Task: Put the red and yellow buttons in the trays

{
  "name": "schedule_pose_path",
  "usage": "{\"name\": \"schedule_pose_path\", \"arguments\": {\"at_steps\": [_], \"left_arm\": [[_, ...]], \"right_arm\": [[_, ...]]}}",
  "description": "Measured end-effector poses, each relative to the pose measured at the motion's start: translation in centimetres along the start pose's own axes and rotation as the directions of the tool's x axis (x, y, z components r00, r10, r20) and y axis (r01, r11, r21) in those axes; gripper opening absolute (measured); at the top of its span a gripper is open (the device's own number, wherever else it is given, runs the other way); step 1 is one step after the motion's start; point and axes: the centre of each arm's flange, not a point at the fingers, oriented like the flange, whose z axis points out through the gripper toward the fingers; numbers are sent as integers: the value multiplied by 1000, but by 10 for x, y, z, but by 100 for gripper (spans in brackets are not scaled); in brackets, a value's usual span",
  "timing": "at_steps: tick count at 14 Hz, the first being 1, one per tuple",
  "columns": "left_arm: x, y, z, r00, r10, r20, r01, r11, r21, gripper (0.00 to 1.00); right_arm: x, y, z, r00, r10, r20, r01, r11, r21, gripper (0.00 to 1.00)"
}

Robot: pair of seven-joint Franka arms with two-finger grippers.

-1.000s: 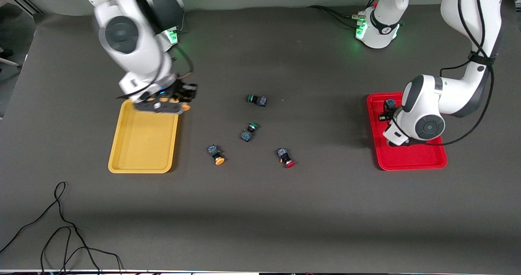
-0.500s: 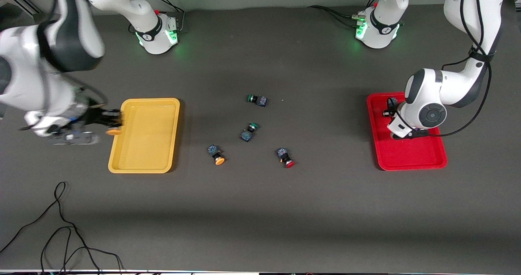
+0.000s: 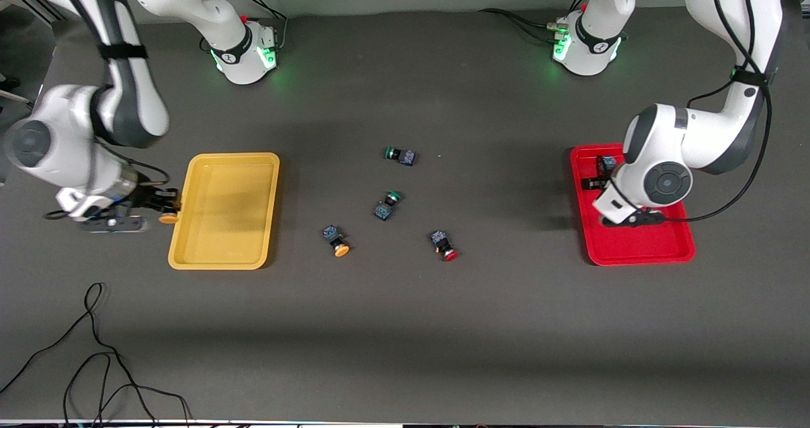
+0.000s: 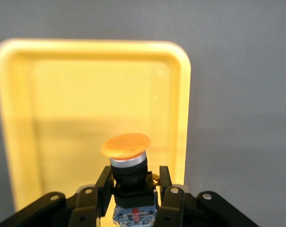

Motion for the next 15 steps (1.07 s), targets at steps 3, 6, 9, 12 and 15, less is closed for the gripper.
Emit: {"name": "schedule_pose_path", "arguments": {"at_steps": [3,6,9,12,15], "left_arm": [[14,58,-78,999,0,-42,-2,998,-62,100],[44,132,-92,993,-111,-50,103,986,-130,100],[66,211,-74,975,-216,-46,204,960,-194,100],[76,281,-45,940,-334,-70,303,911,-280,100],[85,316,-2,930,-361,-67,324,894,-309,100]], "right_arm": [[-7,1,52,999,2,33,-4,999,36,44],[-4,4,86,999,-11,47,8,999,45,44],[12,-1,81,999,-18,31,17,999,37,54],[41,-16,41,998,-43,51,38,995,89,82],[72,-25,-25,997,-63,50,56,990,128,100]]}}
